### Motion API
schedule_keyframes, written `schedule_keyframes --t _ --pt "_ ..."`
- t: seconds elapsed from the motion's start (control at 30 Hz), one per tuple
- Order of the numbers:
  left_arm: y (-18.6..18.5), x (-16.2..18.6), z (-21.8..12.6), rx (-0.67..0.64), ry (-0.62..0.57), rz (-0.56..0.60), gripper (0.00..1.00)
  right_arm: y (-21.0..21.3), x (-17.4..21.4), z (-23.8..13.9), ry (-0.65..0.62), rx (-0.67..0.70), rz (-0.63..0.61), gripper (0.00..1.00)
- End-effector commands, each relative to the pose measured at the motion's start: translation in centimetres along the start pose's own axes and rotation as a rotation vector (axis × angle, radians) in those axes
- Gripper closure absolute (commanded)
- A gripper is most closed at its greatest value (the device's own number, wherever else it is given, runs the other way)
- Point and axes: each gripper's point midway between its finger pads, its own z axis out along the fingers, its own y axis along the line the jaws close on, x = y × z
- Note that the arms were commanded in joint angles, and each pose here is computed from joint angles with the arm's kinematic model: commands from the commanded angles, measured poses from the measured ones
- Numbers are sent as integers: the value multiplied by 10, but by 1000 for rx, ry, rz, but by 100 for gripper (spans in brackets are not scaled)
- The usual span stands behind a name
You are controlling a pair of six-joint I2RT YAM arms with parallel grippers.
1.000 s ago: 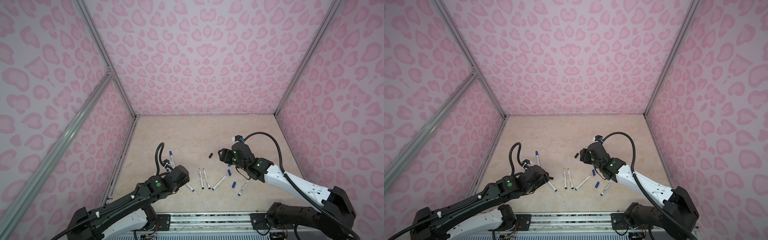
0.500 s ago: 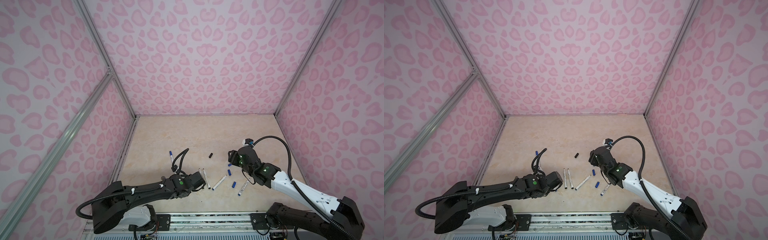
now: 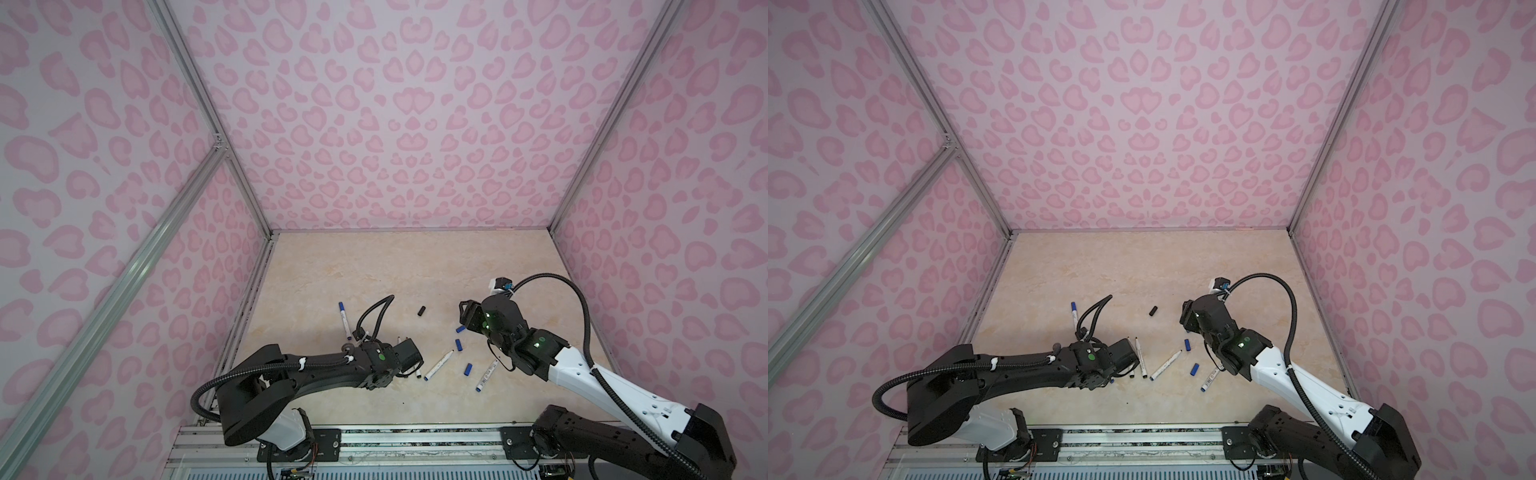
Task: Insert the pens into the pen caps
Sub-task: 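Move the left gripper over an uncapped white marker near a black cap, then lift the white marker with the left gripper while the right reaches a blue cap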
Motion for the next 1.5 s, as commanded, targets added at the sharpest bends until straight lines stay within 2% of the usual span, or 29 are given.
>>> schedule_keyframes --t 0.0,0.23,0.5,0.97,1.13,1.47 --pt "14 -9 2 -66 -53 -4 47 -8 2 -1 -4 27 -7 31" --pt "13 -3 12 -104 -33 18 50 -8 1 -3 -9 24 -9 31" --pt "14 -4 14 -121 -31 26 61 -10 -2 -4 -22 32 -10 31" --pt "21 5 23 -179 4 42 63 -11 -4 -8 -31 30 -9 31" --pt "21 8 26 -183 20 46 75 -12 -4 -9 -33 32 -3 31" --pt "7 2 11 -104 21 61 89 -18 -7 -14 -52 49 -6 30"
